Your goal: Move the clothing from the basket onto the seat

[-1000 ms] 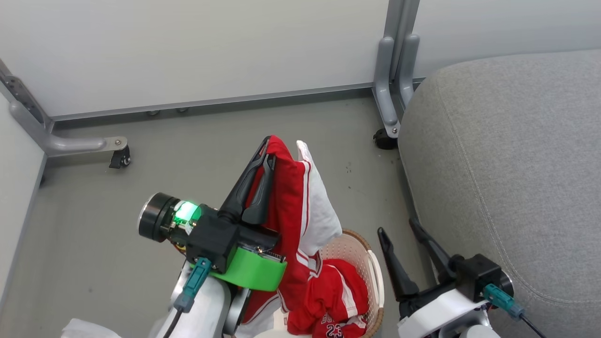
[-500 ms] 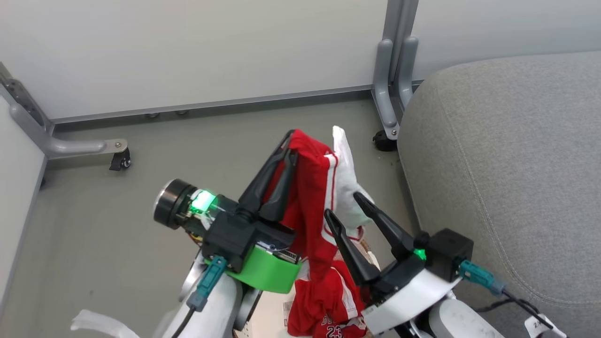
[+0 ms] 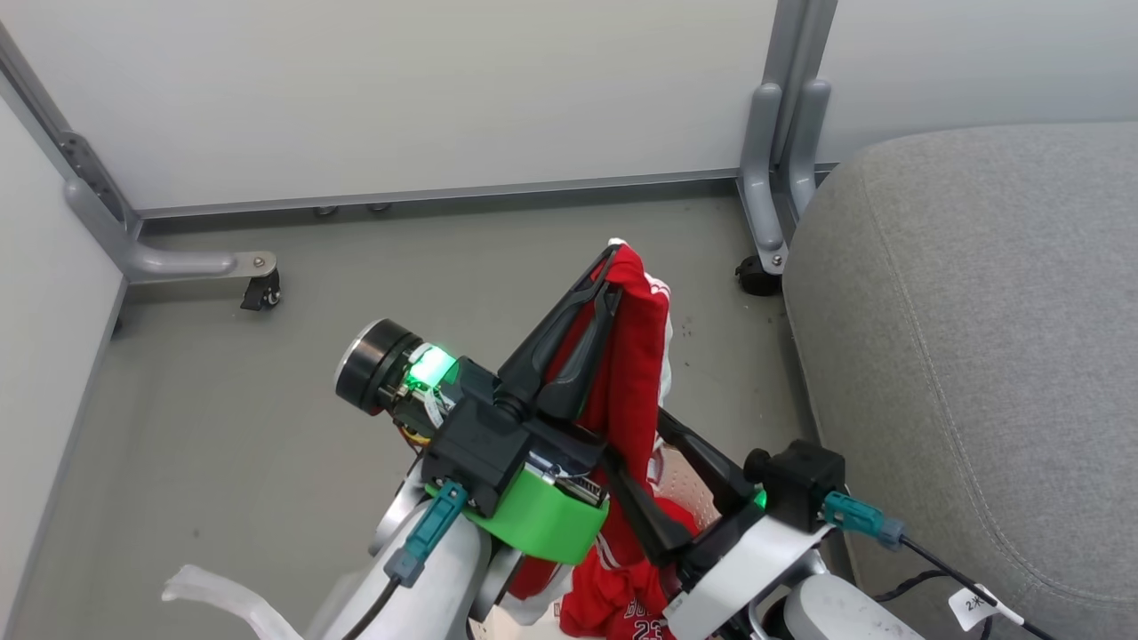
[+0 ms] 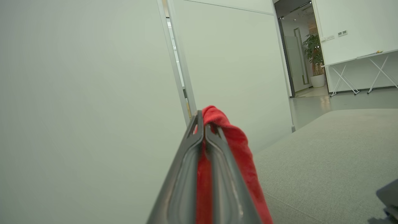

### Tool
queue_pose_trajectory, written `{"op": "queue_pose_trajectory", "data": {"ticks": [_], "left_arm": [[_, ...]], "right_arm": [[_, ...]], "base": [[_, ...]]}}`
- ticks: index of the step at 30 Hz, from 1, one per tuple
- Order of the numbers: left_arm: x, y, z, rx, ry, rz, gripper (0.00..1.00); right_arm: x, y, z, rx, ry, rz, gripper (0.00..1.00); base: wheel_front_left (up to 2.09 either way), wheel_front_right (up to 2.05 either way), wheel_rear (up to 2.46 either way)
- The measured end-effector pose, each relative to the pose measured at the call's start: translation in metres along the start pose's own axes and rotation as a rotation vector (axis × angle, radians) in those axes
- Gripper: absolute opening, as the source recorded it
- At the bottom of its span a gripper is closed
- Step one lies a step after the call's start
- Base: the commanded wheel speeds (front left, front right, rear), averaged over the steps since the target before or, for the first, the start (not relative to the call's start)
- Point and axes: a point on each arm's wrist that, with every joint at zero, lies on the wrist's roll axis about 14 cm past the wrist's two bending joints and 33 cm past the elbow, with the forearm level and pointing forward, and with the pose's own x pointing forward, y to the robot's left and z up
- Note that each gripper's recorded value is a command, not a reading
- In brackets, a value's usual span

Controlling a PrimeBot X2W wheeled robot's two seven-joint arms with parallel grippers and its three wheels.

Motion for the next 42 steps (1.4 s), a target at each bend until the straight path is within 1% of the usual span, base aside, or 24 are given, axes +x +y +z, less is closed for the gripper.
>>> {"op": "queue_pose_trajectory", "data": {"ticks": [6, 7, 8, 9, 12, 16, 22, 26, 27, 28, 29, 34, 42], "left_arm": [[-0.001, -0.002, 0.0, 0.0, 0.001, -0.006, 0.0], [-0.001, -0.002, 0.0, 0.001, 0.001, -0.006, 0.0], [-0.001, -0.002, 0.0, 0.0, 0.002, -0.006, 0.0], [-0.001, -0.003, 0.0, 0.001, 0.002, -0.007, 0.0], [-0.002, -0.003, -0.002, 0.002, 0.009, -0.006, 0.0], [-0.004, 0.001, -0.008, -0.004, 0.03, 0.011, 0.0], [-0.007, 0.0, -0.019, -0.009, 0.063, 0.013, 0.0], [-0.01, -0.001, -0.027, 0.015, 0.089, 0.012, 0.0], [-0.01, 0.0, -0.027, 0.019, 0.091, 0.015, 0.11], [-0.011, 0.001, -0.029, 0.024, 0.098, 0.023, 0.39], [-0.012, 0.002, -0.031, 0.025, 0.105, 0.03, 1.0], [-0.017, 0.007, -0.045, 0.031, 0.151, 0.054, 1.0], [-0.022, 0.009, -0.06, 0.028, 0.198, 0.059, 1.0]], "right_arm": [[0.004, 0.003, -0.003, 0.009, 0.007, 0.011, 1.0], [0.005, 0.002, -0.001, -0.005, 0.001, 0.009, 0.66], [0.006, 0.001, 0.002, -0.023, -0.008, 0.008, 0.25], [0.007, 0.001, 0.006, -0.032, -0.019, 0.009, 0.0], [0.007, 0.005, 0.004, -0.042, -0.014, 0.022, 0.0], [0.004, 0.003, 0.002, -0.053, -0.003, 0.016, 0.0], [-0.004, -0.006, -0.003, -0.043, 0.006, -0.026, 0.0], [-0.011, -0.014, -0.01, -0.03, 0.024, -0.065, 0.0], [-0.012, -0.015, -0.011, -0.027, 0.026, -0.069, 0.0], [-0.013, -0.015, -0.012, -0.024, 0.03, -0.073, 0.0], [-0.014, -0.016, -0.013, -0.022, 0.034, -0.076, 0.0], [-0.015, -0.017, -0.014, -0.017, 0.037, -0.081, 0.0], [-0.014, -0.018, -0.014, -0.012, 0.034, -0.085, 0.0]], "base": [[0.0, 0.0, 0.0], [0.0, 0.0, 0.0], [0.0, 0.0, 0.0], [0.0, 0.0, 0.0], [0.0, 0.0, 0.0], [0.0, 0.0, 0.0], [0.0, 0.0, 0.0], [0.0, 0.0, 0.0], [0.0, 0.0, 0.0], [0.0, 0.0, 0.0], [0.0, 0.0, 0.0], [0.0, 0.0, 0.0], [0.0, 0.0, 0.0]]}}
